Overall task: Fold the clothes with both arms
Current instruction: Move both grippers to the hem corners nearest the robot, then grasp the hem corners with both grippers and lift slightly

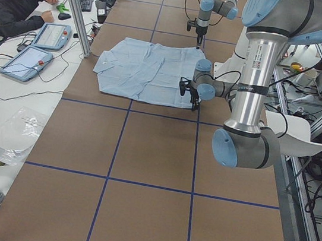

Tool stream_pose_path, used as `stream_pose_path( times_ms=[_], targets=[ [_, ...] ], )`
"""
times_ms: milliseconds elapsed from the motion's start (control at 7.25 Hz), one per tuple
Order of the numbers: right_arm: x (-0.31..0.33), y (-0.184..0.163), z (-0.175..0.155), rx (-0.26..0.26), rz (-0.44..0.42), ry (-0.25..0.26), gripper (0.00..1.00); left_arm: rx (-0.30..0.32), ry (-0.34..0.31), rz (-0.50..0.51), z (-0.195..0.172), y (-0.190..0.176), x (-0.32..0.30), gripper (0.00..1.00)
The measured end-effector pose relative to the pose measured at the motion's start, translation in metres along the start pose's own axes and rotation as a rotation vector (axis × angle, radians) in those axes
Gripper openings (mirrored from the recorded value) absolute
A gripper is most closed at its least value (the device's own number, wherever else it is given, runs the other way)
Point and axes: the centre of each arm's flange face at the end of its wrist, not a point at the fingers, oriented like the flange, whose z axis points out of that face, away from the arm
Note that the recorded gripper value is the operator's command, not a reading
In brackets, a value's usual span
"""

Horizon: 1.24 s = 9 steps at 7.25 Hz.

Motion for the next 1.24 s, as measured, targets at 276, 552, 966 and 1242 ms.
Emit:
stream_pose_path(
  times_ms=[276,552,966,1242],
  targets=[
    [0.001,-0.001,0.000,0.000,0.002,0.001,0.00,-0.001,0.003,0.001,-0.001,0.001,0.001,0.05],
    [0.002,-0.004,-0.002,0.000,0.006,-0.002,0.00,-0.001,0.005,0.001,-0.002,0.000,0.002,0.00],
    [0.003,-0.011,-0.013,0.013,0.017,-0.017,0.00,0.006,0.010,-0.005,-0.009,-0.004,-0.002,0.00],
    [0.006,-0.023,-0.026,0.030,0.034,-0.034,0.00,0.005,0.036,0.007,-0.037,-0.001,-0.012,0.00]
  ],
)
